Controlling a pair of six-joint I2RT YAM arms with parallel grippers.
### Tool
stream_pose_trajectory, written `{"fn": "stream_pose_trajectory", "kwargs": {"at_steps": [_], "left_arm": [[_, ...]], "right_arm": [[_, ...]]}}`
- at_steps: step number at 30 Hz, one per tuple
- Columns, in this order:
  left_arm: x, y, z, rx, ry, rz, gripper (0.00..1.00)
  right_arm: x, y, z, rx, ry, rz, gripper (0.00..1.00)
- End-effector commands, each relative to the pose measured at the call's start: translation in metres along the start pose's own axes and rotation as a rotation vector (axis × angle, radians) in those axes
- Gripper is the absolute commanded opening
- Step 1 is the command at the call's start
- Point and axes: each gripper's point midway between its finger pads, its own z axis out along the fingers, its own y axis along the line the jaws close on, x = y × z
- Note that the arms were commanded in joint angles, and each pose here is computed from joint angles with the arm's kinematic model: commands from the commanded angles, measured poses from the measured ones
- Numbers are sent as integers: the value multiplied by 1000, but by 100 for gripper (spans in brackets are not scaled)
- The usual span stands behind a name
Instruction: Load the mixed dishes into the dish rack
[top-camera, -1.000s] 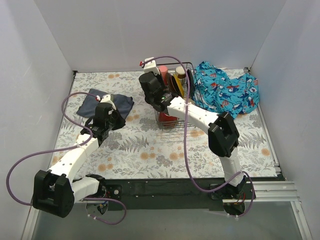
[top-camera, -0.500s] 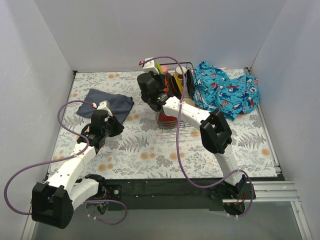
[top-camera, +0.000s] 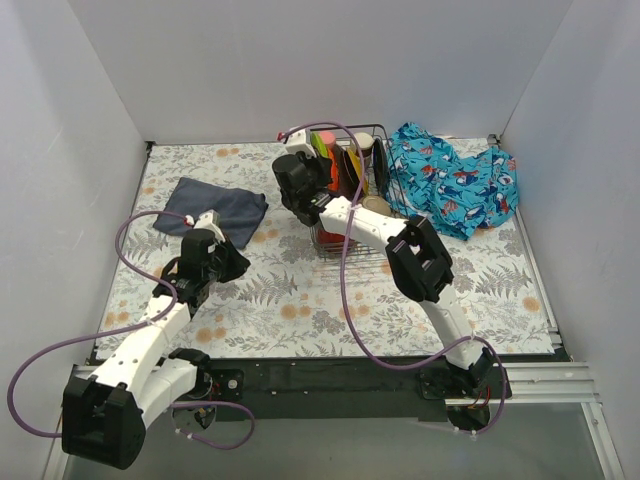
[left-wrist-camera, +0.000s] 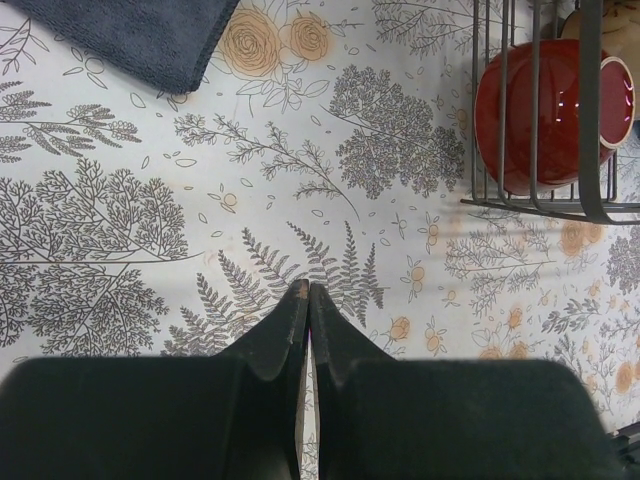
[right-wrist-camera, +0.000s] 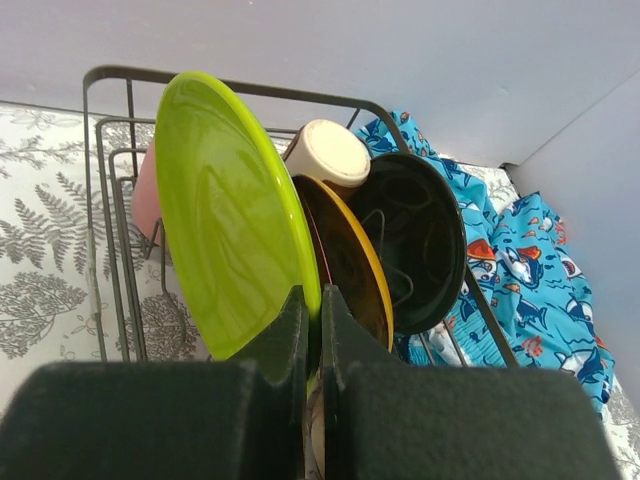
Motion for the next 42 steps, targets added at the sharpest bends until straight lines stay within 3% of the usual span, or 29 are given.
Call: {"fn": "stream_pose_trajectory", "kwargs": {"at_steps": [1, 4, 8, 12, 23, 27, 30, 33, 35, 38, 42], "left_arm": [[-3, -3, -3, 28, -28, -1, 0], [-1, -3, -3, 35, -28, -1, 0], [-1, -6, 0, 47, -20, -4, 0], [-2, -8, 1, 54, -14, -6, 0], [-10, -21, 8, 89, 7, 16, 0], [-32, -29, 11, 95, -26, 82, 0], [-51, -58, 8, 211, -36, 187, 0], [-57, -101, 1, 440, 0, 344, 0], [-66, -132, -10, 597, 7, 406, 0], [-68, -147, 9, 664, 85, 385, 0], [-86, -171, 22, 718, 117, 368, 0]], "right_arm": [[-12, -9, 2, 61, -17, 88, 1], [-5, -6, 2, 45, -9, 66, 1], [0, -5, 4, 31, -2, 46, 25], [-11, -4, 2, -1, -14, 59, 34], [-84, -39, -43, -120, -86, 119, 38], [-107, -70, -60, -143, -99, 137, 39], [-112, -101, -65, -149, -106, 189, 39], [-96, -124, -69, -207, -69, 183, 29], [-80, -138, -66, -222, -18, 186, 29], [-46, -158, -65, -279, 66, 160, 32], [-6, -181, -75, -531, 202, 230, 39]]}}
